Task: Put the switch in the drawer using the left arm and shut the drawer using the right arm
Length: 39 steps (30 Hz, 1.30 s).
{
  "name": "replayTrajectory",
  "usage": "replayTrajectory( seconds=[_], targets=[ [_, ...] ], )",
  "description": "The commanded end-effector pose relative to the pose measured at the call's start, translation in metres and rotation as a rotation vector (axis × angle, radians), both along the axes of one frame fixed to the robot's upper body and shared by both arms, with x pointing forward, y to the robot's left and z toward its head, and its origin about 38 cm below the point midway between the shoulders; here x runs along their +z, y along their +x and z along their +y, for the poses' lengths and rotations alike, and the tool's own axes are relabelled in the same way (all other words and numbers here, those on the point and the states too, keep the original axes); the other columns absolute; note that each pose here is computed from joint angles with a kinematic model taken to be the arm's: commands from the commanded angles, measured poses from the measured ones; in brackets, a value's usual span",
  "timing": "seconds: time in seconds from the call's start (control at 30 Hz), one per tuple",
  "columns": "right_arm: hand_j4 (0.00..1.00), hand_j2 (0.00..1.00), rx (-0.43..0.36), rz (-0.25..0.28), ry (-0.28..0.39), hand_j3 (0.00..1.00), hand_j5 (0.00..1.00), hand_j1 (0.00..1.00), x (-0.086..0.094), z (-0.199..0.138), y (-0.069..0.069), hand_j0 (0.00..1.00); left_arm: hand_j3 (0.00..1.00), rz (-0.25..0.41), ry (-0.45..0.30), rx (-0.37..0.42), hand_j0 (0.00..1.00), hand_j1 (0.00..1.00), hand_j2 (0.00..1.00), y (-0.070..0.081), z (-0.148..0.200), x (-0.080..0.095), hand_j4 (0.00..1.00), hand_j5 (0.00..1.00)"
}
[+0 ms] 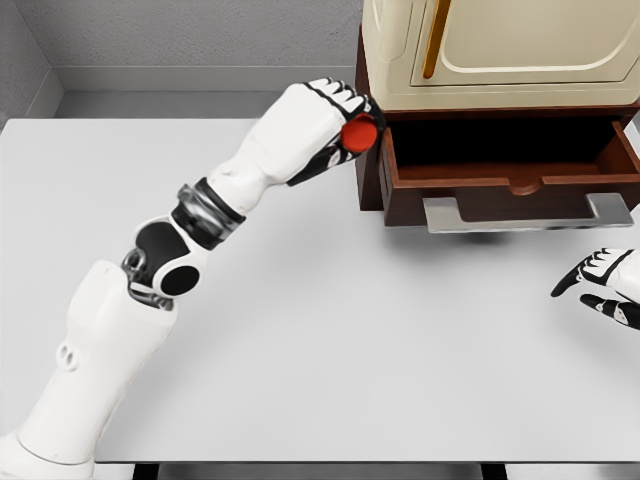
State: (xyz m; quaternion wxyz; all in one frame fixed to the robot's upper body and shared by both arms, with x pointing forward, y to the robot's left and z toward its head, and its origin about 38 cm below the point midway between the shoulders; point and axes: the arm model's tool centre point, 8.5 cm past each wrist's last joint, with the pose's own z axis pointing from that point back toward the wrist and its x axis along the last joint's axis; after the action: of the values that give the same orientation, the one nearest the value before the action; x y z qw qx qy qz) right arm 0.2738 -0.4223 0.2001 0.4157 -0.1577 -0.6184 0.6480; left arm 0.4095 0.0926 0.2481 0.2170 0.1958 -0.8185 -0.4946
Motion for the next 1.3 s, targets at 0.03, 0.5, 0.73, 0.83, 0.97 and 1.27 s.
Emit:
replayTrajectory(
  seconds=[0.03, 0.5, 0.73, 0.83, 0.97, 1.27],
  targets=[
    [0.55, 0.55, -0.002, 0.001, 0.004, 0.55, 0.55, 0.55, 0.001, 0.000, 0.000, 0.55, 0.33, -0.021, 0.037, -0.014, 0.33, 0.33, 0.33, -0.003, -0.014, -0.002, 0.33, 0.33],
    [0.55, 0.55, 0.000, 0.000, 0.007, 0.55, 0.55, 0.55, 0.001, 0.001, 0.000, 0.55, 0.33, -0.056, 0.083, -0.002, 0.33, 0.33, 0.33, 0.004, -0.062, 0.002, 0.33, 0.33],
    [0.55, 0.55, 0.000, 0.000, 0.007, 0.55, 0.55, 0.55, 0.001, 0.001, 0.000, 0.55, 0.33, -0.053, 0.107, 0.012, 0.33, 0.33, 0.33, 0.012, -0.071, 0.001, 0.33, 0.33],
    [0.55, 0.55, 0.000, 0.000, 0.007, 0.55, 0.55, 0.55, 0.001, 0.001, 0.000, 0.55, 0.33, -0.058, 0.143, 0.041, 0.33, 0.33, 0.33, 0.017, -0.071, -0.004, 0.33, 0.33],
    [0.55, 0.55, -0.001, 0.000, 0.005, 0.55, 0.55, 0.55, 0.001, 0.000, 0.000, 0.55, 0.33, -0.074, 0.192, 0.052, 0.33, 0.33, 0.33, 0.018, -0.074, -0.009, 0.33, 0.33],
    [0.55, 0.55, 0.000, 0.000, 0.007, 0.55, 0.55, 0.55, 0.001, 0.001, 0.000, 0.55, 0.33, -0.109, 0.207, 0.030, 0.33, 0.33, 0.33, 0.013, -0.083, -0.002, 0.33, 0.33]
  ],
)
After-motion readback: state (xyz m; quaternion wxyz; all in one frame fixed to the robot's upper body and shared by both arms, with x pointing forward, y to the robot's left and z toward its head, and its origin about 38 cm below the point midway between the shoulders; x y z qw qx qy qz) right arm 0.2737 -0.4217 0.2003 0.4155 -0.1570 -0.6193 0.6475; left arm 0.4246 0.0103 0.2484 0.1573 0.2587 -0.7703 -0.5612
